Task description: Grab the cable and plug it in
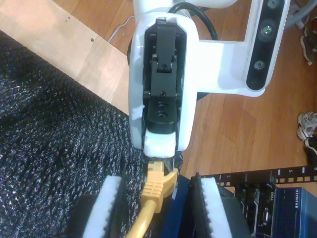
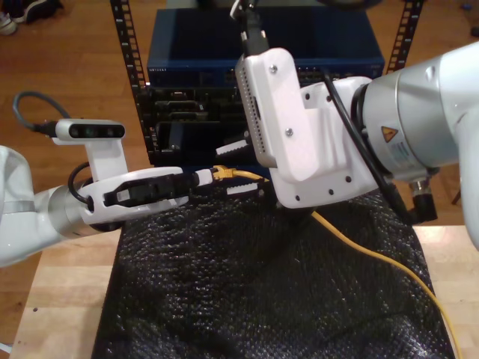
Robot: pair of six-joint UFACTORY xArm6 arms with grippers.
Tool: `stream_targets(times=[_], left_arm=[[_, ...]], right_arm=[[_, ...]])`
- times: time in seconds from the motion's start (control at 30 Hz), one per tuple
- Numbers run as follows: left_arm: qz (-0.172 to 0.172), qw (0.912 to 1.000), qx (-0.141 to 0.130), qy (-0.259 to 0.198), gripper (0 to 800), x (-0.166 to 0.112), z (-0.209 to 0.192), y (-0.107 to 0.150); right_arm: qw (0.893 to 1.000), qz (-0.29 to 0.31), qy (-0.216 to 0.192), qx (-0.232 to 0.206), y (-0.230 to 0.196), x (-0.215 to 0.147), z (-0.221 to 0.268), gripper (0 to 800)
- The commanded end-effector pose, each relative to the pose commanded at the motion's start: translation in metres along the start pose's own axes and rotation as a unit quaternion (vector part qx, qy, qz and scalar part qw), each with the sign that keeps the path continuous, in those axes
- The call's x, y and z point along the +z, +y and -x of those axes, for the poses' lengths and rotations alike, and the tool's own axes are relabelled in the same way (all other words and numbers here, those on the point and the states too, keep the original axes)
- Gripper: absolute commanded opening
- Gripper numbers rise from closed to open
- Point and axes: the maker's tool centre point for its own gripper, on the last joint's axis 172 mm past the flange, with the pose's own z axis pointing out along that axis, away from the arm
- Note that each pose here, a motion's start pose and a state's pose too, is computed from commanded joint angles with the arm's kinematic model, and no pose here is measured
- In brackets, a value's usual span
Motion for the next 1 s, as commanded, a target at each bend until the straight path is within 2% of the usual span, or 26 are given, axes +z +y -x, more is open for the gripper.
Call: stream_targets(times=[0.93, 1.0], left_arm=[[0.009, 1.0000, 0.000, 0.001, 31, 0.0016, 0.0000, 0.0044], [0.009, 1.0000, 0.000, 0.001, 31, 0.0016, 0.0000, 0.0044]], right_arm=[[1.000, -0.001, 0.005, -0.004, -0.0014, 0.0003, -0.0056, 322], [1.000, -0.001, 0.005, -0.004, -0.0014, 0.0003, -0.0056, 303]])
